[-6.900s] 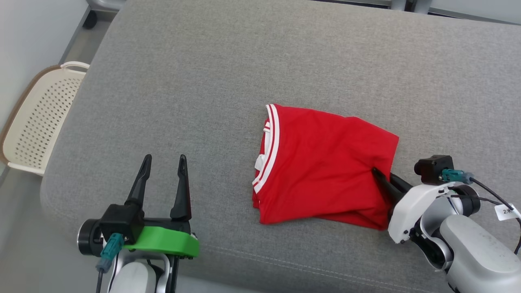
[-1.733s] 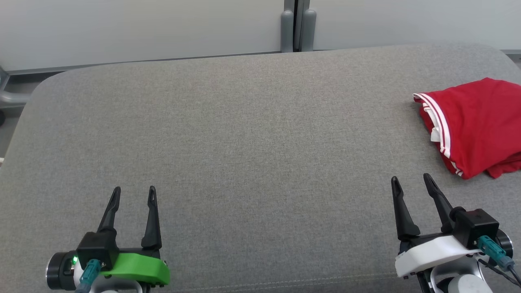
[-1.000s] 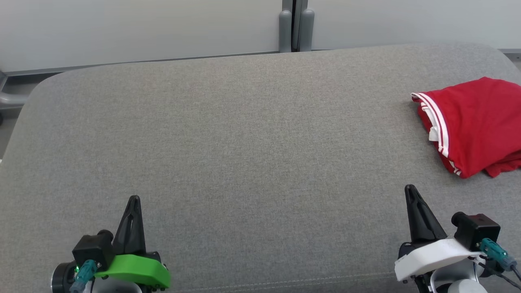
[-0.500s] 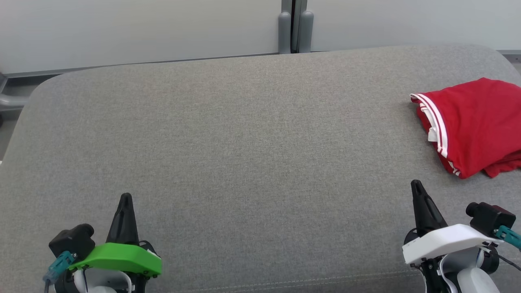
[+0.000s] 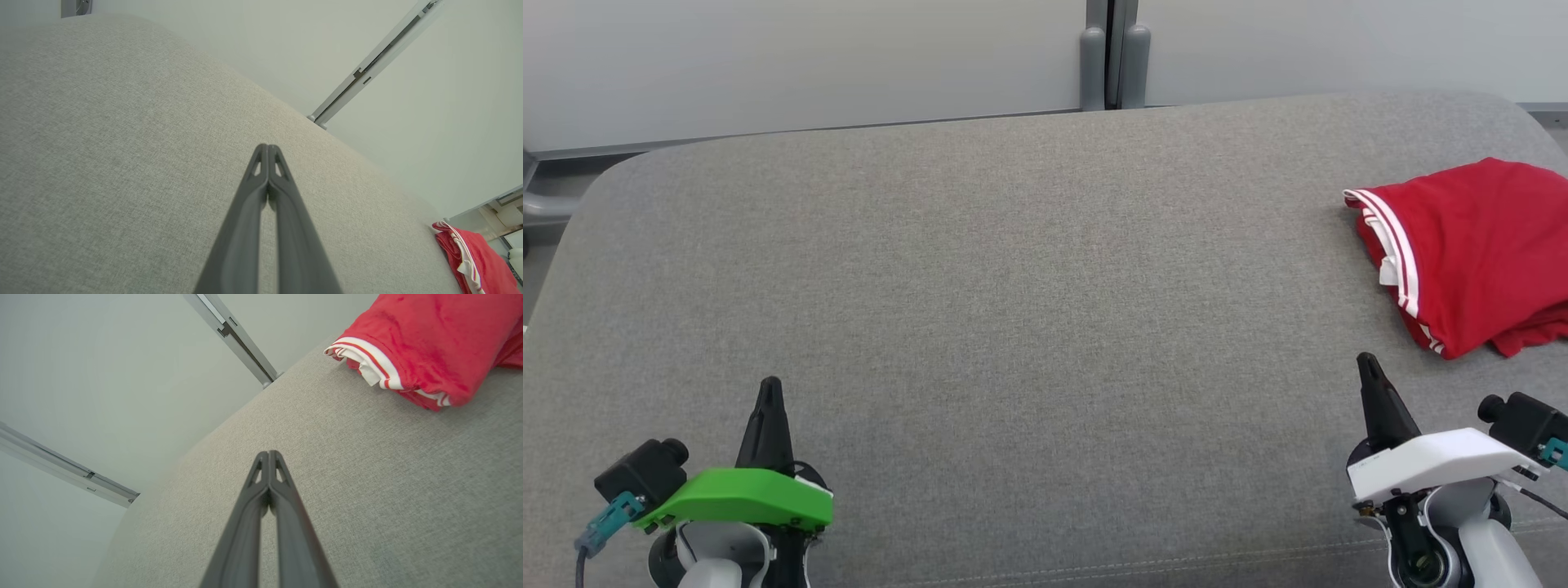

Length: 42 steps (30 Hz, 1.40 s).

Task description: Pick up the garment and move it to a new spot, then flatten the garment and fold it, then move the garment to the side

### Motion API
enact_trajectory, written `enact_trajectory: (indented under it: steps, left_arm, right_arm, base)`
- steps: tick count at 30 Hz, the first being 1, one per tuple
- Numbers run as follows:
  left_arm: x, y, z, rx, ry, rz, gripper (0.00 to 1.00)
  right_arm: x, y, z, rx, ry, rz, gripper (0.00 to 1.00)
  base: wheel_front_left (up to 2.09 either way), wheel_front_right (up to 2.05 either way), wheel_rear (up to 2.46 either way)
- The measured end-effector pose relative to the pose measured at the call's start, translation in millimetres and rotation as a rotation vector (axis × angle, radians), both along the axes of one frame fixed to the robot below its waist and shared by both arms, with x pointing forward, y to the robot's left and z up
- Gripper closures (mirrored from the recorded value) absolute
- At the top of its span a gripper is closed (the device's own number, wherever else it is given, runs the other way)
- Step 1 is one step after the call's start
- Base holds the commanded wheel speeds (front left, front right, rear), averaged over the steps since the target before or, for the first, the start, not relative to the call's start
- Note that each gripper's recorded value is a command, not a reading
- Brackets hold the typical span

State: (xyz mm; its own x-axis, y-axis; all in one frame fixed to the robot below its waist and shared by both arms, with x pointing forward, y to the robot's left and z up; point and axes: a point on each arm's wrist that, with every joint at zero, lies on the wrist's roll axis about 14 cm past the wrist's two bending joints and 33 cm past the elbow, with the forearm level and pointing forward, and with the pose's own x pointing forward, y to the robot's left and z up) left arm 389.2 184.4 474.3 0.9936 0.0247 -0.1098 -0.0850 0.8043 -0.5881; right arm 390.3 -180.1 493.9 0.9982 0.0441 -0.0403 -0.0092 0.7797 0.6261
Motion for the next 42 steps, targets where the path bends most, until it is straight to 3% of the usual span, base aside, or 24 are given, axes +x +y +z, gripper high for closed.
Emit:
enact_trajectory:
  steps: [23,42]
  left_arm:
    - [13.3,2.6,7.4,-0.321,-0.005,0.035,1.00]
    - [21.7,2.2,15.1,-0.526,-0.022,0.043,1.00]
  right_arm:
    - [13.1,-13.2,0.4,0.299,0.031,-0.042,1.00]
    - [21.5,-20.1,4.2,0.496,0.036,-0.058,1.00]
  base:
    - [0.00,0.00,0.00]
    - [0.00,0.00,0.00]
